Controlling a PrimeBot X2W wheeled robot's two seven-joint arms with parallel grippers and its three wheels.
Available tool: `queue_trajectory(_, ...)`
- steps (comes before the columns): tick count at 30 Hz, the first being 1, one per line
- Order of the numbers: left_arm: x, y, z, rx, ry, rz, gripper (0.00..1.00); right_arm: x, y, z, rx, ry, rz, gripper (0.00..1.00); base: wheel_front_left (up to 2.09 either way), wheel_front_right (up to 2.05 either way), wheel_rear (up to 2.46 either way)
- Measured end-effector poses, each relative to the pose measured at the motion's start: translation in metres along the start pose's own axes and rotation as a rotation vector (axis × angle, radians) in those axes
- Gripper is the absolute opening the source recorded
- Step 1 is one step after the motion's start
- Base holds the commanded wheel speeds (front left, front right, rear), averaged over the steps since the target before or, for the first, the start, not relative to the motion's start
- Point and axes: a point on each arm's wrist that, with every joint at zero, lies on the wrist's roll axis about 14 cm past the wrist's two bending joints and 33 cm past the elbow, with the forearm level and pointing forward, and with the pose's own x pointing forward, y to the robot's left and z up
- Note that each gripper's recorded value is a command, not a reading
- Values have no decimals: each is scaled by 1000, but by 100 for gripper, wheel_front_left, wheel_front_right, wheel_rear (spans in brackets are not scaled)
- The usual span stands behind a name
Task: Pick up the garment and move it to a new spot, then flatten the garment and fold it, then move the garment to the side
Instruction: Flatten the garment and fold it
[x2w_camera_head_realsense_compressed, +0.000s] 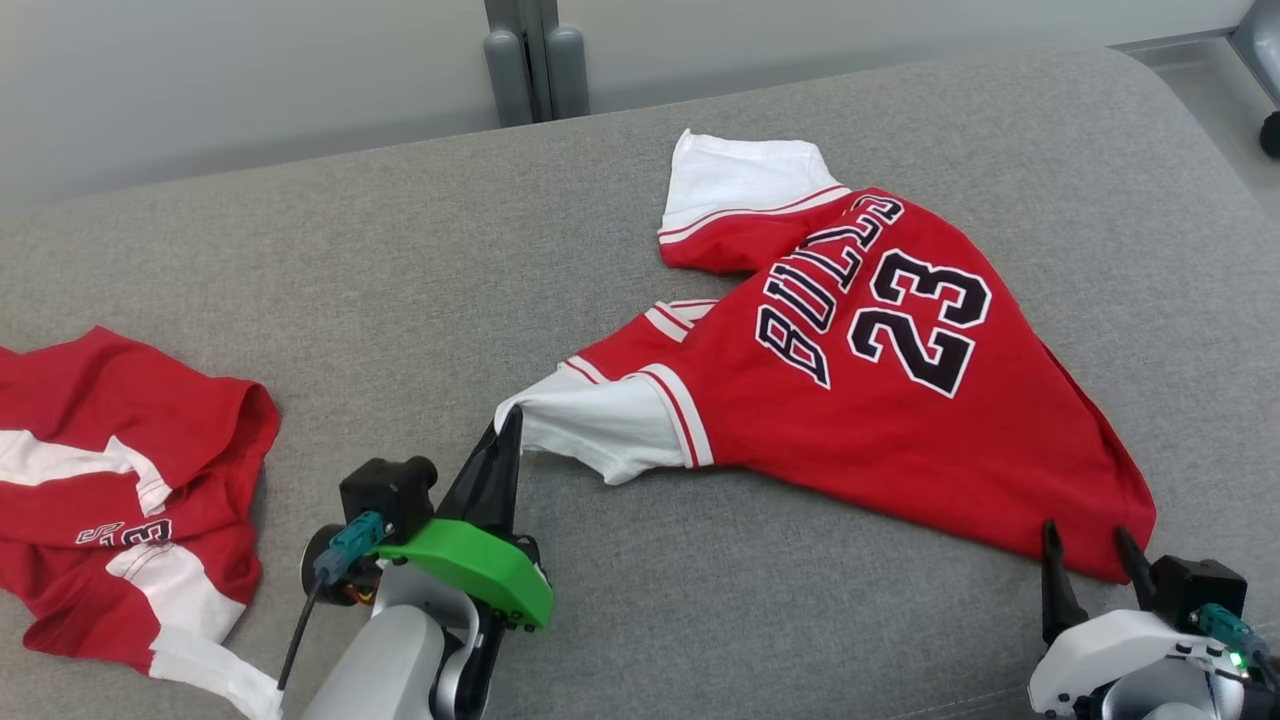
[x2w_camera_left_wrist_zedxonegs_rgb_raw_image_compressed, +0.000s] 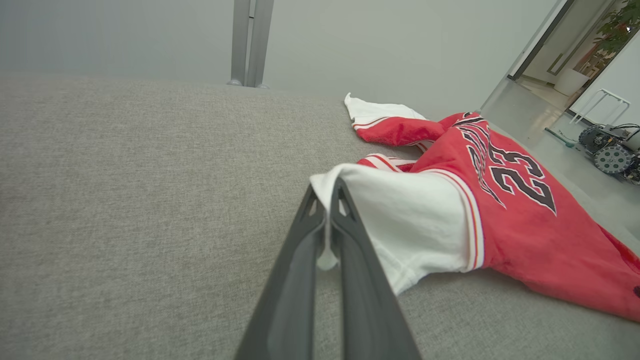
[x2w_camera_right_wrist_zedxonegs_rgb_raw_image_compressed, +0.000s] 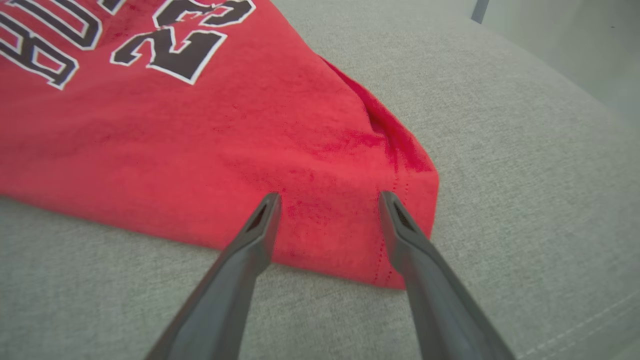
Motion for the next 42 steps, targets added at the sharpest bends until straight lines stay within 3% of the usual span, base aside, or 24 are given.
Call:
queue_trajectory(6, -9, 8, 1, 4, -18, 26, 0, -5, -4, -37, 113, 119, -42, 100, 0, 0, 0)
queue_trajectory(19, -11, 7, 2, 7, -27, 23, 0, -4, -24, -48, 138, 157, -123, 100, 0, 0, 0)
queue_trajectory(26, -12, 5, 2, 13, -26, 16, 0, -1, -18, -47, 133, 161, -100, 100, 0, 0, 0)
queue_trajectory(27, -12, 5, 2, 14, -26, 15, 0, 0, -14, -47, 136, 162, -91, 78, 0, 0, 0)
queue_trajectory(28, -12, 5, 2, 13, -27, 16, 0, 1, -11, -46, 140, 163, -79, 34, 0, 0, 0)
queue_trajectory(29, -13, 6, 2, 13, -28, 18, 0, 3, -7, -45, 147, 159, -66, 13, 0, 0, 0)
queue_trajectory(30, -13, 6, 3, 13, -30, 19, 0, 5, -3, -43, 153, 154, -55, 0, 0, 0, 0)
queue_trajectory(37, -15, 17, 15, -8, -68, 58, 0, 17, 47, -9, 221, 54, 91, 0, 0, 0, 0)
queue_trajectory(42, -13, 25, 41, -69, -145, 82, 0, 20, 88, 48, 267, -109, 235, 0, 0, 0, 0)
